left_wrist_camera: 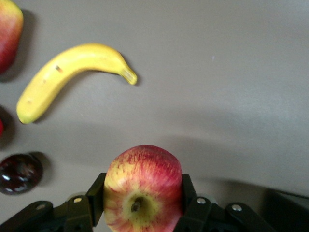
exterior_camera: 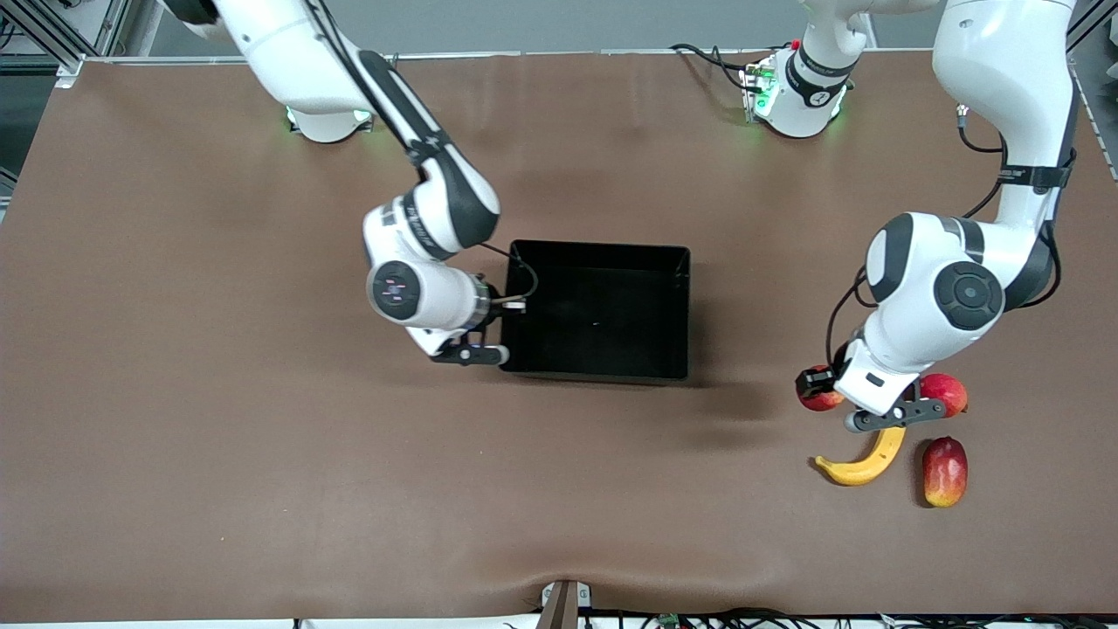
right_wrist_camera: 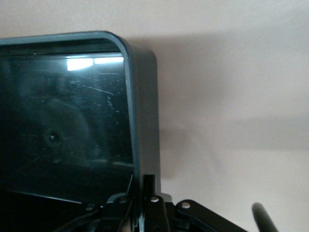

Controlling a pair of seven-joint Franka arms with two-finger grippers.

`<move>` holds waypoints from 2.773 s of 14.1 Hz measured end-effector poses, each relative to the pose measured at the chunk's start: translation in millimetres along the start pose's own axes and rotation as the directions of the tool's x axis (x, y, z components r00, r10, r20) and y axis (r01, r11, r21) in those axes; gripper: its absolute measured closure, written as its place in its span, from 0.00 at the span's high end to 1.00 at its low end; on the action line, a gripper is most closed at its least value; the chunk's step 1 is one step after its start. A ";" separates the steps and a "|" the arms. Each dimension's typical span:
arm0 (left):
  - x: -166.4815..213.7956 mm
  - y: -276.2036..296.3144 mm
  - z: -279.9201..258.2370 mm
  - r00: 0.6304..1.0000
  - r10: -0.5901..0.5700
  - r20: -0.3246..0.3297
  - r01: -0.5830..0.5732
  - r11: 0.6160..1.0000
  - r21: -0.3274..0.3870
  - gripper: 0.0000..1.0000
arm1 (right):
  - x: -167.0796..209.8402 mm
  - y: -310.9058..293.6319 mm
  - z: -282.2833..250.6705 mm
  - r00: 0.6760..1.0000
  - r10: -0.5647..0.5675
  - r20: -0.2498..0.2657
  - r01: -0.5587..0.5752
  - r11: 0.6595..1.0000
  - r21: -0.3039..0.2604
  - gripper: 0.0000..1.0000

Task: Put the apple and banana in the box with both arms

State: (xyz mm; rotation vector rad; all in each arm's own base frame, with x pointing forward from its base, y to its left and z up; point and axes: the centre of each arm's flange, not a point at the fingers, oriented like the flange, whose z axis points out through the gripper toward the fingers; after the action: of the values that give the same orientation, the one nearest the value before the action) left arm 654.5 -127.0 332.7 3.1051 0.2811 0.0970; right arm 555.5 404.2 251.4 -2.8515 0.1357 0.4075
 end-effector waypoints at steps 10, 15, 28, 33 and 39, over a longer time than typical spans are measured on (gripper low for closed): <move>-90.0 148.6 -17.9 0.999 -0.039 0.037 0.040 0.999 -0.016 0.64 | 25.8 54.9 -172.5 0.996 0.085 0.028 -0.082 0.993 -0.087 0.98; -165.8 210.3 4.4 0.996 -0.050 0.079 0.049 0.999 0.021 0.64 | 19.1 139.2 -275.9 0.983 0.182 -0.030 -0.185 0.961 -0.207 1.00; -211.8 204.2 114.5 0.984 -0.034 0.176 0.012 0.992 0.126 0.64 | -56.1 294.2 -447.3 0.992 0.055 -0.117 -0.075 0.981 -0.177 1.00; -187.5 211.6 73.5 0.991 -0.047 0.123 0.036 0.996 0.086 1.00 | -62.3 324.6 -446.1 0.988 -0.086 -0.126 0.065 0.984 -0.166 1.00; -79.2 162.3 -109.1 0.997 -0.063 0.033 0.062 0.997 0.051 1.00 | -91.4 312.2 -429.7 0.980 -0.131 -0.149 0.098 0.972 -0.213 1.00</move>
State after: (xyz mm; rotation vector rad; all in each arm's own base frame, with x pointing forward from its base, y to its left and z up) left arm 598.7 -299.1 441.3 3.1406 0.3854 0.0359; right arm 541.2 -5.3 601.6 -3.0744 -0.0443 0.1743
